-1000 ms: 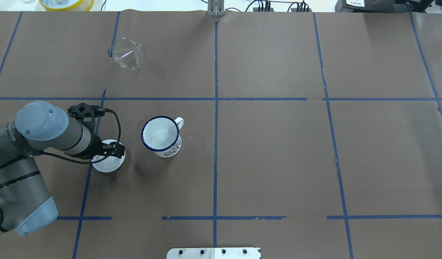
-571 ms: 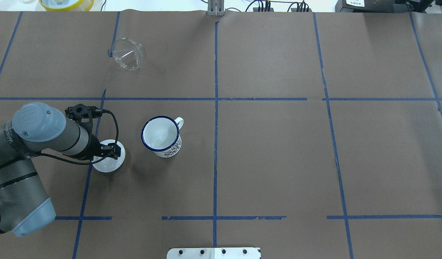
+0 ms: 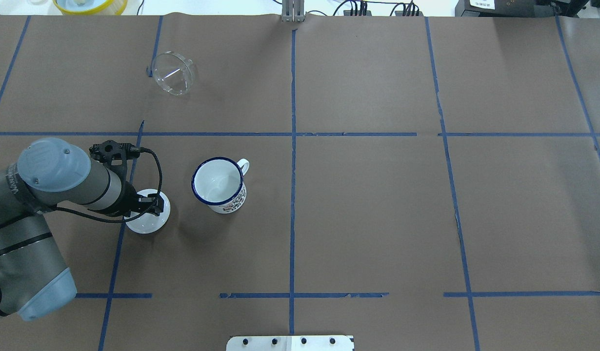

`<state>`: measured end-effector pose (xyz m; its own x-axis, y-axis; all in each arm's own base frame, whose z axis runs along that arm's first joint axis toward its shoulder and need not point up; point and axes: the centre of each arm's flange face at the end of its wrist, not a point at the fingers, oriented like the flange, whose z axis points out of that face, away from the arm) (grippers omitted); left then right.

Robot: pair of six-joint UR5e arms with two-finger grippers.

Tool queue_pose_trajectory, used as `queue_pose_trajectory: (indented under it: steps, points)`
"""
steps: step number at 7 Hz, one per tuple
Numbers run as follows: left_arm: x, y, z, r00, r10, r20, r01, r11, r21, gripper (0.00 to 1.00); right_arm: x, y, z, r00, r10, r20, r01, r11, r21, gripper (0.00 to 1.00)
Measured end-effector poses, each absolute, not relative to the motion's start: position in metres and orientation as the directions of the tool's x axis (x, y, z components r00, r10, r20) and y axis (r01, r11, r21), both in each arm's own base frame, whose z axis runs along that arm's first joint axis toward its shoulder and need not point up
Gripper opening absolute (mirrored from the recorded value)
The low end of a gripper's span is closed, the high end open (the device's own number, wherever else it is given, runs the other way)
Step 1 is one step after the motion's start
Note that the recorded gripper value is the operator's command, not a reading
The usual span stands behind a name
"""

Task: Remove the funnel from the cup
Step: 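Lower the left gripper and grasp the white lid's stem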

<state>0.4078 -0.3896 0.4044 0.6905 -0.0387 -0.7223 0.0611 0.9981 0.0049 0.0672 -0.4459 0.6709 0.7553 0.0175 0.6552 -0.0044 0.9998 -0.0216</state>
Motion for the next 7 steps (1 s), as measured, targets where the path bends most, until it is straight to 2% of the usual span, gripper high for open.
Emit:
queue_pose_trajectory:
  steps: [7]
  points:
    - [0.397, -0.404, 0.405, 0.69, -0.064, -0.721, 0.095, 0.995, 0.003, 0.73, 0.067, -0.446, 0.671, 0.755, 0.017, 0.655, -0.004, 1.0, -0.022, 1.0]
